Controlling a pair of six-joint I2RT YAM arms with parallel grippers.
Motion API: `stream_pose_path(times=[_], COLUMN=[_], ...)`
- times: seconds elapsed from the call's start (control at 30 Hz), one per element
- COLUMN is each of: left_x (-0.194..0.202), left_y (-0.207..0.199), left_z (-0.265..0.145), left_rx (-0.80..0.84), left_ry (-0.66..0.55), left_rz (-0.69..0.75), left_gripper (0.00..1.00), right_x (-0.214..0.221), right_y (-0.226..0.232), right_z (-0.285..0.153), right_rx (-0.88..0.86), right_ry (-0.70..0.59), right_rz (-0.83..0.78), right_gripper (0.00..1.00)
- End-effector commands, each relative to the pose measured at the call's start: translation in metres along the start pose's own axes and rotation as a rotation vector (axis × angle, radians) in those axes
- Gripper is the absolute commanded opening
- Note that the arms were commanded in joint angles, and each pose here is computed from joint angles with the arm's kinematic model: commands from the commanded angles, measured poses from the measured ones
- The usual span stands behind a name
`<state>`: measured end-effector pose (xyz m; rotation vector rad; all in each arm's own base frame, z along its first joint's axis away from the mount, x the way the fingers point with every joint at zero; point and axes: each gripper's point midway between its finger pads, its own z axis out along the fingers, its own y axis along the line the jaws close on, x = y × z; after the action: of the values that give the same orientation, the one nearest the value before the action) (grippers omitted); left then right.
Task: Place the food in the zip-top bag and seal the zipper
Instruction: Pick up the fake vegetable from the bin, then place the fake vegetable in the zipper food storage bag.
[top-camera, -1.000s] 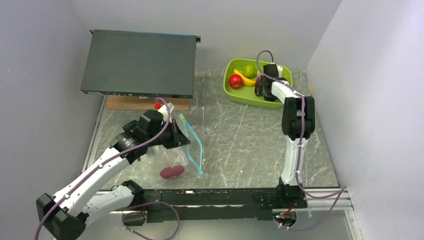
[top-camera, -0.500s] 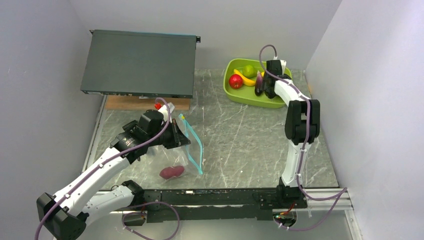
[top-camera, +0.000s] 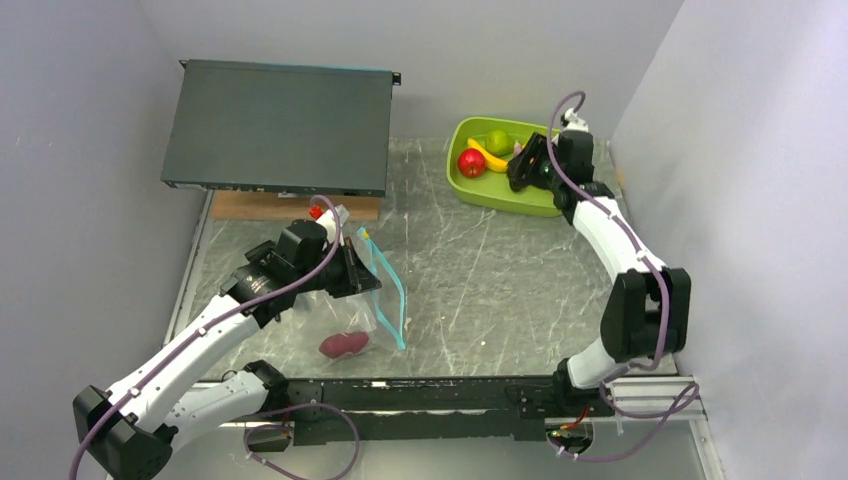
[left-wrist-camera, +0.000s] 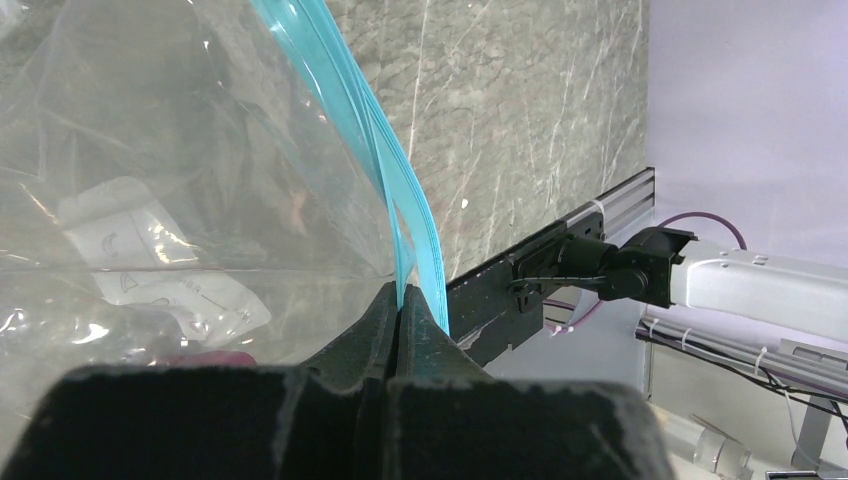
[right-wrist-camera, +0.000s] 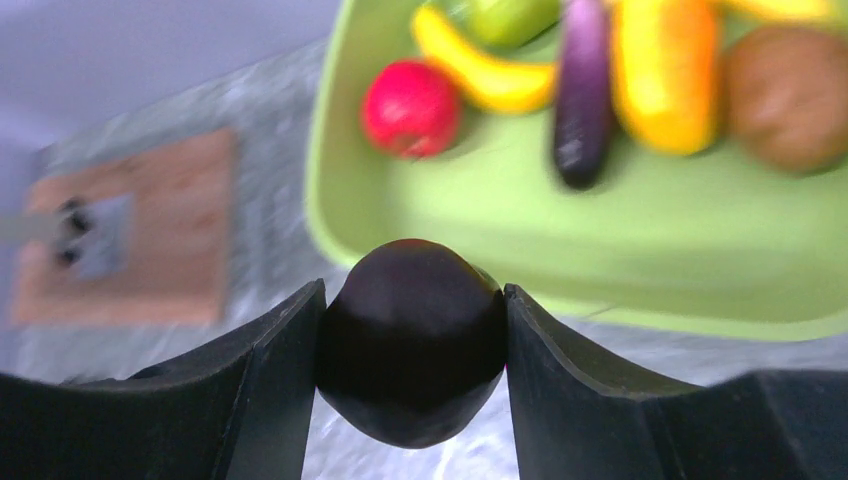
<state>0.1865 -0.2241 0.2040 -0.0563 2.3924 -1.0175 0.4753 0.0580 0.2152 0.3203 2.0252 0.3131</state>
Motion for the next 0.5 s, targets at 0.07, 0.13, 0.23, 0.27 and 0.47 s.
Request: stream_pose_path(times=[0.07, 0.13, 0.23, 0.27, 0.47], left_x=[-0.007, -0.007, -0.008, -0.009, -0.015], left_y=[-0.011, -0.012, -0.013, -0.014, -0.013], left_z=[-0.001, -0.001, -0.001, -0.001, -0.001], left_rx=[0.05, 0.054, 0.057, 0.059, 0.033], left_ry=[-0.022, -0.024, -0.025, -0.026, -0.037], left_rz=[0.02, 0.023, 0.026, 0.028, 0.05], left_gripper=[0.0, 0.0, 0.0, 0.0, 0.0], right_x=[0.038, 0.056, 0.083, 0.093, 0.146], right_y=[0.109, 0.122, 0.137, 0.141, 0.186], right_z=[-0.067, -0.083, -0.106, -0.113, -0.168], right_rx=[-0.684, -0.777, -0.897, -0.93, -1.127], right_ry=[0.134, 0.205, 0.31, 0.346, 0.452], right_rz=[0.238, 0.312, 0.378, 0.397, 0.298], right_gripper=[0.0, 0.0, 0.0, 0.0, 0.0])
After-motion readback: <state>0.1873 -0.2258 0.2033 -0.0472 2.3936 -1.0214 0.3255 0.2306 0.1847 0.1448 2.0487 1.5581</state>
